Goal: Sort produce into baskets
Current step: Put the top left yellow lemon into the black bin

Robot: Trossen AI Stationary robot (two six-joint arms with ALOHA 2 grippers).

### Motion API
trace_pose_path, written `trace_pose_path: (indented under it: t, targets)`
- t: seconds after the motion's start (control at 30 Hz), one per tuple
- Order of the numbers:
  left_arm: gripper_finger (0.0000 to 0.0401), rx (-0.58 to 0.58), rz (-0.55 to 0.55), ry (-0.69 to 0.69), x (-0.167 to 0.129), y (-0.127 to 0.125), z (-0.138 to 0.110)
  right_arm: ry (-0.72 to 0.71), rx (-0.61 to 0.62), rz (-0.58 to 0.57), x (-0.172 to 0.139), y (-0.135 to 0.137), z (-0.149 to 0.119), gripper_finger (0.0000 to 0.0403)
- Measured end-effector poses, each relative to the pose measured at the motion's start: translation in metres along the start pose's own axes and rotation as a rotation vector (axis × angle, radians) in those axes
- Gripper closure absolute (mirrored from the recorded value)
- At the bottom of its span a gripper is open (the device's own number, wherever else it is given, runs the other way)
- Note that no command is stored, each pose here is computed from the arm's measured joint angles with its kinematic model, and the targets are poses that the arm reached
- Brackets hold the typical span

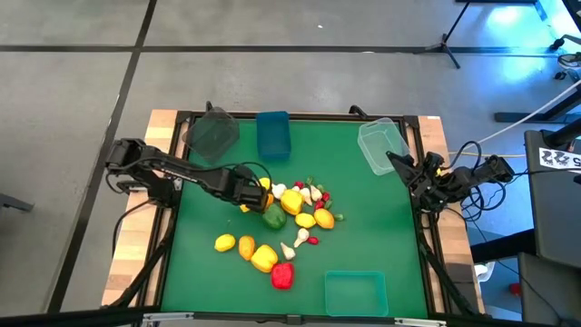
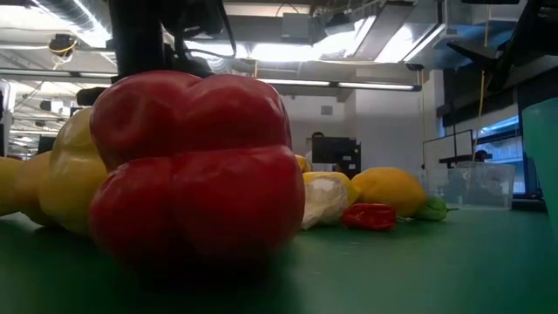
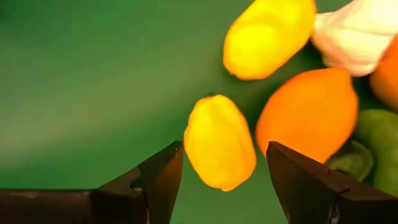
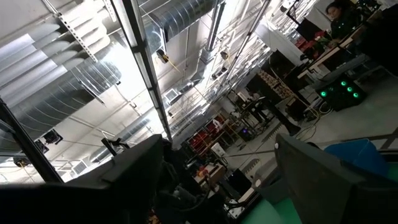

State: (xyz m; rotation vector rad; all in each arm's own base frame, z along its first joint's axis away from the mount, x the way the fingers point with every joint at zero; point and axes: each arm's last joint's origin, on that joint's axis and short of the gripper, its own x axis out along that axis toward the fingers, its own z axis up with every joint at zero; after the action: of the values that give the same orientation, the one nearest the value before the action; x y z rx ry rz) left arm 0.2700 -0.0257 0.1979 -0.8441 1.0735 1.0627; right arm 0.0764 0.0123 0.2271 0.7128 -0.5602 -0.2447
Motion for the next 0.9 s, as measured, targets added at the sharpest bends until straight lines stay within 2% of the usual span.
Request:
trace_pose_path:
  t: [0.37, 0.6, 0.77, 0.9]
  targets:
    - [0.0173, 0.013, 0.017, 0.007, 0.003, 0.002, 0.006, 0.007, -0.006, -0.003, 0.0, 0.0, -0.001, 0.01]
    - [0.0173, -0.039, -0.005, -0.014, 0.003, -0.001, 0.007, 0.018, -0.017, -0.008, 0.0, -0.001, -0.002, 0.01]
    - [0.0171, 0.026, -0.002, 0.032, 0.005, 0.001, 0.011, 0.018, -0.017, -0.007, 0.0, -0.001, -0.002, 0.01]
    - [0.0151, 0.046, 0.0, 0.035, 0.005, 0.002, 0.014, 0.017, -0.016, -0.007, 0.0, -0.001, -0.002, 0.01]
